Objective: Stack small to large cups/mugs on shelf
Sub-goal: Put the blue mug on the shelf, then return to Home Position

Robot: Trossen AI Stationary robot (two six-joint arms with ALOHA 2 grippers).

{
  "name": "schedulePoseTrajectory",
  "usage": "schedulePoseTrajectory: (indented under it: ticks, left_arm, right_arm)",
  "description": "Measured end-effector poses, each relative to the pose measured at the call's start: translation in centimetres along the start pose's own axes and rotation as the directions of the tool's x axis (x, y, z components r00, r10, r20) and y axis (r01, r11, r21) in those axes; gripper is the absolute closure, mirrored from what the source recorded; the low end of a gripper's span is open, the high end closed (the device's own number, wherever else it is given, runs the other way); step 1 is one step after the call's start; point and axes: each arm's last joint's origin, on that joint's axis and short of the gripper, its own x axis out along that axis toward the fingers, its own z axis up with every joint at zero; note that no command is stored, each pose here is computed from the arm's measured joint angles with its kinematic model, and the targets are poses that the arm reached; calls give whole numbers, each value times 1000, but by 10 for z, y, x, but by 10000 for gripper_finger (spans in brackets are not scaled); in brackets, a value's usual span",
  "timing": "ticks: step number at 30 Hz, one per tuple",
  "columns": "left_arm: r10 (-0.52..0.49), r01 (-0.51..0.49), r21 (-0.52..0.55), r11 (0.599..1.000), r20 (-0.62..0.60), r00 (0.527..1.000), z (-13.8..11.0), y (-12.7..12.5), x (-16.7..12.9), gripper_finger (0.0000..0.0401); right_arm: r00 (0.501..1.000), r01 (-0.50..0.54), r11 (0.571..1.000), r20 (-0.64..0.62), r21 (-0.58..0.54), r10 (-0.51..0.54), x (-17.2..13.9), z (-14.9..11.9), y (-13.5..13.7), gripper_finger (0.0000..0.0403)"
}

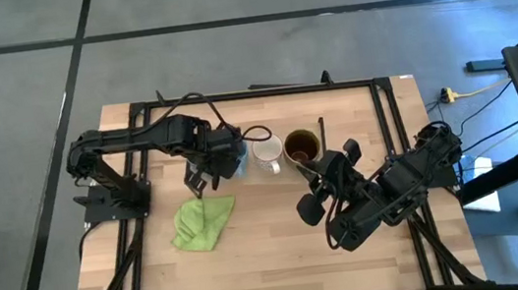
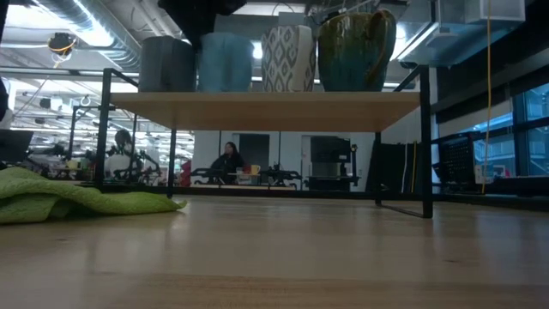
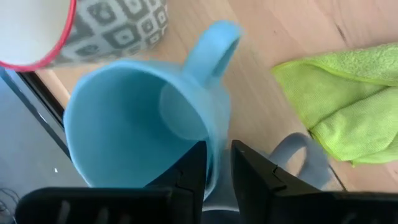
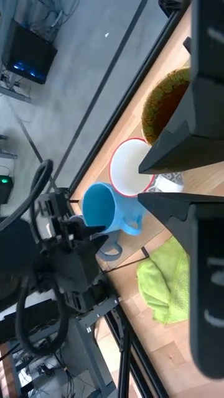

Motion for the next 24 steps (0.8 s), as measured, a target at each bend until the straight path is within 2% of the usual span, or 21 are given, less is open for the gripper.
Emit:
schedulePoseTrajectory:
  ticks: [8,13,21,24]
  left_arm:
    - [15,-15,3,1000,16,1000,2,-2,-3,325]
    - [40,-40,8,999,-5,999,1,-2,-4,326]
    - [105,-102,-27,994,97,990,2,7,-39,322]
    - [98,-92,-56,994,130,987,2,6,-51,322]
  right_arm:
    - [998,-1,1000,-67,11,2,10,3,-3,342]
    - [999,21,1000,-28,11,-21,11,5,-4,342]
    - [1000,26,1000,-8,14,-26,10,7,-5,342]
    - [1000,26,1000,-3,15,-26,9,7,-6,342]
